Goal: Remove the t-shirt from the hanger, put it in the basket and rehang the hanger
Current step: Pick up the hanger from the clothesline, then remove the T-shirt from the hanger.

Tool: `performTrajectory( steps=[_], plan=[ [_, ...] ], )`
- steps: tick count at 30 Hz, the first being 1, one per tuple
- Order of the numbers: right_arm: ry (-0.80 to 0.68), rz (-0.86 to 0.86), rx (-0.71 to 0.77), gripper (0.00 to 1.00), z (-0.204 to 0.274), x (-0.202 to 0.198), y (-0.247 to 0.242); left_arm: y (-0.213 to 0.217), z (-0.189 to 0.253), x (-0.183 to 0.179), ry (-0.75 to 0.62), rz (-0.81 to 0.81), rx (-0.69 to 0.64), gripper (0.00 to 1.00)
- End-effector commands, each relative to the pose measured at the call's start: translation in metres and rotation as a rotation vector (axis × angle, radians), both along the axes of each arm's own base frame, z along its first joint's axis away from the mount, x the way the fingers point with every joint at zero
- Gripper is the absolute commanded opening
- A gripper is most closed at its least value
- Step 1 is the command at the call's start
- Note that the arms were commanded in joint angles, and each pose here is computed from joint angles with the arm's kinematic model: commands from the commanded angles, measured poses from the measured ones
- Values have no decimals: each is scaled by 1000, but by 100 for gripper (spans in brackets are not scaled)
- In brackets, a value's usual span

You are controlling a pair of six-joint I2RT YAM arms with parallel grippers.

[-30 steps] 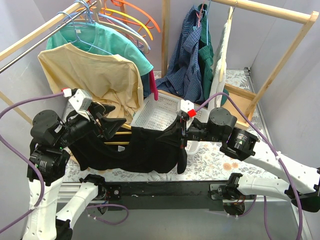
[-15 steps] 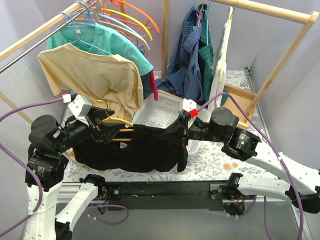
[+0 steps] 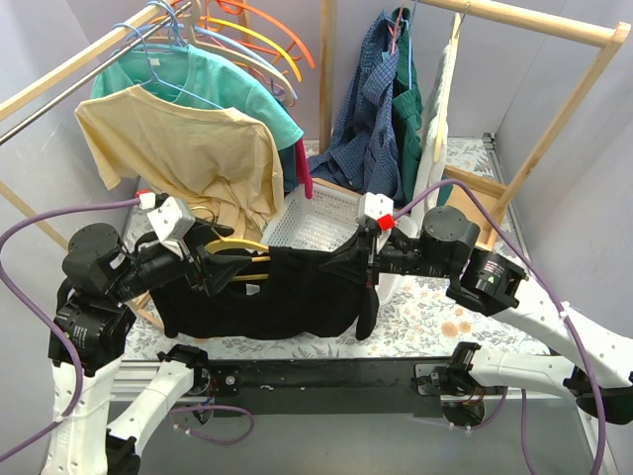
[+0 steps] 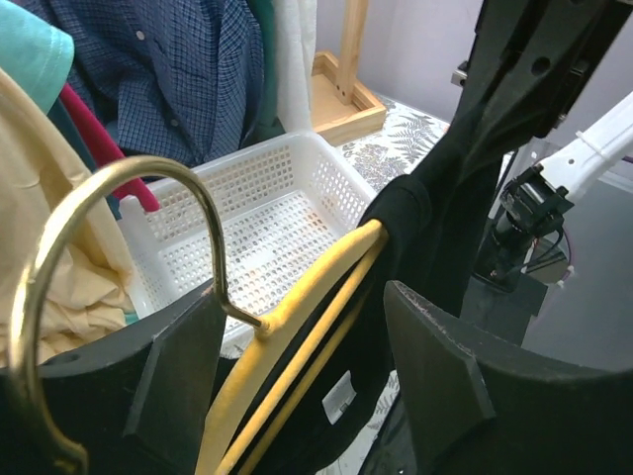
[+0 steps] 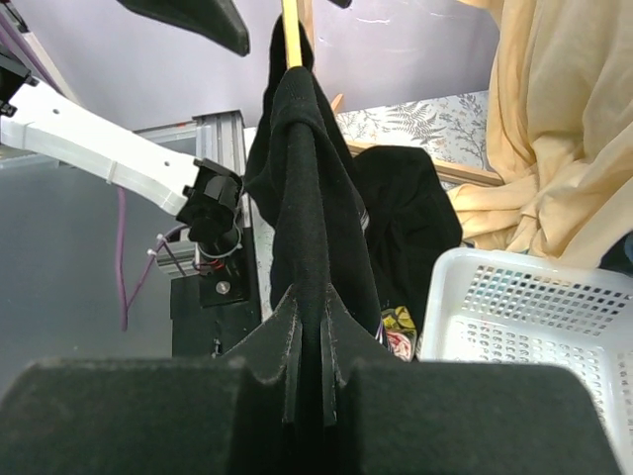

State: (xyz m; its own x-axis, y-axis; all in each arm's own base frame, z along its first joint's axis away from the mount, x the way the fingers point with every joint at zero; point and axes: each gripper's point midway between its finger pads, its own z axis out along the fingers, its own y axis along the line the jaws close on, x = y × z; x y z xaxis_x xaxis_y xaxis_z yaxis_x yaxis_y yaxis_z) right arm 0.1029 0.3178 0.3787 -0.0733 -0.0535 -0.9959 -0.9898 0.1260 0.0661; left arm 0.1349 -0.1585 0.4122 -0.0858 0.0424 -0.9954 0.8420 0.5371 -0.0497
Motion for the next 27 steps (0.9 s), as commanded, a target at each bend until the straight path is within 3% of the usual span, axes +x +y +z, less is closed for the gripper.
performTrajectory(
  steps=[1,4,6,9,14,17,20,21,22,23,24,27],
  plan=[
    [-184,-36,251,1,97,4,-14,-4,-12,-15,51,-68,22,63],
    [-196,-28,262,1,103,3,-14,-3,-14,-11,61,-50,28,54],
    [-196,-26,260,1,103,4,-13,-3,-15,-9,63,-43,31,32],
    [-201,-22,266,1,107,2,-16,-1,-13,-6,59,-24,35,17],
    [-250,3,284,1,122,-4,-22,-4,-12,-10,54,-54,34,15],
    [-258,2,275,1,123,-2,-21,-6,-11,-13,52,-76,31,0],
    [-258,-19,269,1,123,3,-21,-7,-9,-15,48,-88,29,0],
    [-255,-33,265,5,121,6,-20,-7,-7,-16,43,-89,28,0],
    [-249,-72,256,15,119,13,-21,-7,-5,-17,36,-92,25,0],
    [-257,-95,247,27,118,18,-22,-7,-4,-16,36,-92,25,0],
    [-258,-123,231,52,112,24,-23,-8,-3,-17,36,-97,24,0],
    [-278,-253,189,81,100,46,-32,-10,0,-18,38,-120,25,0]
  ],
)
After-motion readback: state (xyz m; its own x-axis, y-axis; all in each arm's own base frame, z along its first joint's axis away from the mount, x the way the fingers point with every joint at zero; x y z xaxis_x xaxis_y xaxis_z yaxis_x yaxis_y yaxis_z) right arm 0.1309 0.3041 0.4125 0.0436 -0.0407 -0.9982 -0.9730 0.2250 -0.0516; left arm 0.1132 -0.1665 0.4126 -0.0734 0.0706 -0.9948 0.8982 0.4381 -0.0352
